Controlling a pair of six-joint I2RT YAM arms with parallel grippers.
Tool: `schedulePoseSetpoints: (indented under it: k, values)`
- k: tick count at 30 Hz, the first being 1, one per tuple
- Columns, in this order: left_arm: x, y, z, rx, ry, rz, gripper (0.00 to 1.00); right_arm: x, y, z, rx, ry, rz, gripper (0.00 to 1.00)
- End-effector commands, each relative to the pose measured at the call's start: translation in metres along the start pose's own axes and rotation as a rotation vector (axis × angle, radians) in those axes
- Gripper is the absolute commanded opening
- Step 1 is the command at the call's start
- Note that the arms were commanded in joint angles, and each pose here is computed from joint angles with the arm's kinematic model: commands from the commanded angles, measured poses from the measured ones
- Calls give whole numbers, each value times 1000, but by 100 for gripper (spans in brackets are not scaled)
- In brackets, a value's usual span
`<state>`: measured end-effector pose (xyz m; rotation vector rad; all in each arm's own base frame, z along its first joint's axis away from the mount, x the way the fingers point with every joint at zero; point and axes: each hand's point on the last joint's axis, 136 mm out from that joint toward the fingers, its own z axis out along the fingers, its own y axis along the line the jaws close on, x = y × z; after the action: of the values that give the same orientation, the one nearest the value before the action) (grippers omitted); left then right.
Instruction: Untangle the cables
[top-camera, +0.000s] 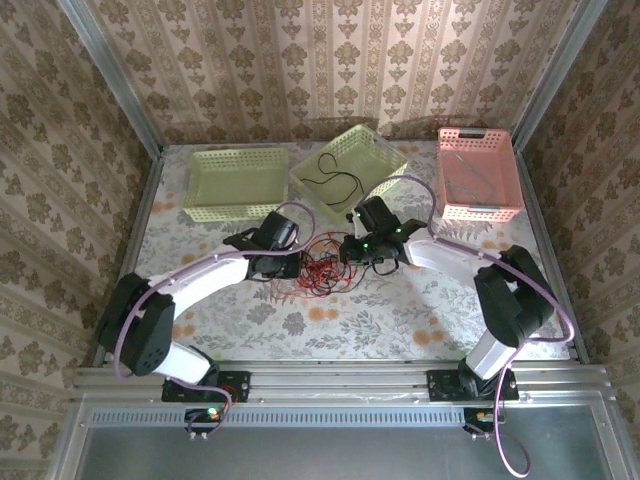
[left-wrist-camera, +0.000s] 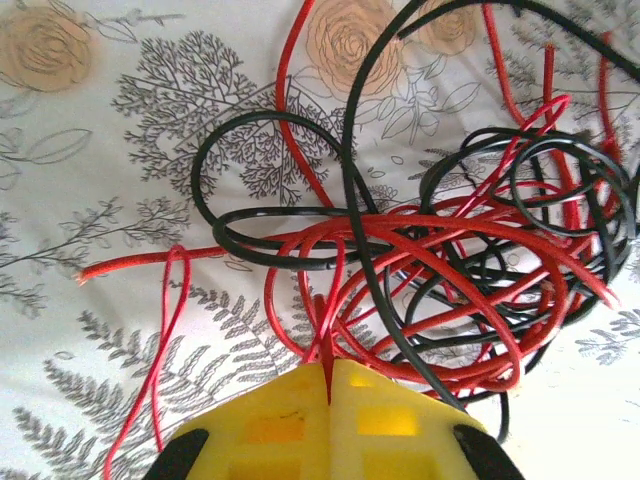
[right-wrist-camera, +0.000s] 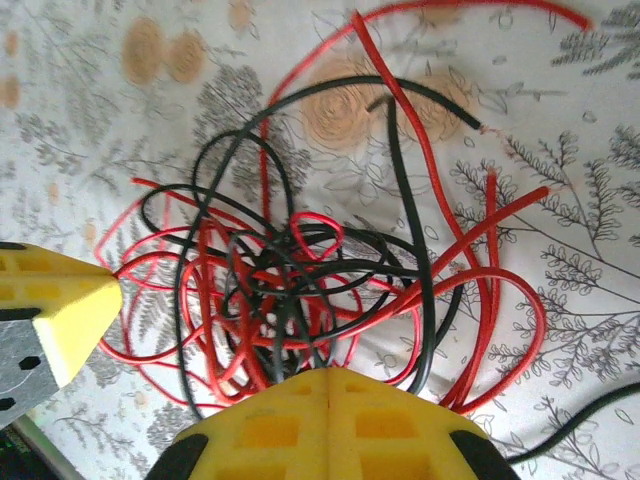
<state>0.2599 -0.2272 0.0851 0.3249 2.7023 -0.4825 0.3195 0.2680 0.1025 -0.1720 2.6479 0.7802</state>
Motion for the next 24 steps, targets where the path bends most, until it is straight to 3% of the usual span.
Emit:
schedulePoseSetpoints:
  k: [1,2,5,12,15,19,24]
  values:
    - [-22,-5,-33,7,-87,33,0,-6,-1,-20,33,-48,-34,10]
    - [-24,-8,-40,19,-100,34,0,-5,-4,-20,47,-47,-30,19]
    - [-35,-21,-64,68,-146,45,0,-2,3,-16,4,-28,-17,30]
    - [-55,-56,-116,224,-237,55,0,6,24,8,-71,8,-11,39]
    - [-65,-67,-138,260,-269,68,0,13,20,24,-64,43,-8,31]
    - [-81,-84,-171,309,-326,99,0,16,3,32,-4,38,-2,3]
    - [-98,-102,-208,369,-385,120,0,10,-16,11,70,-26,0,0]
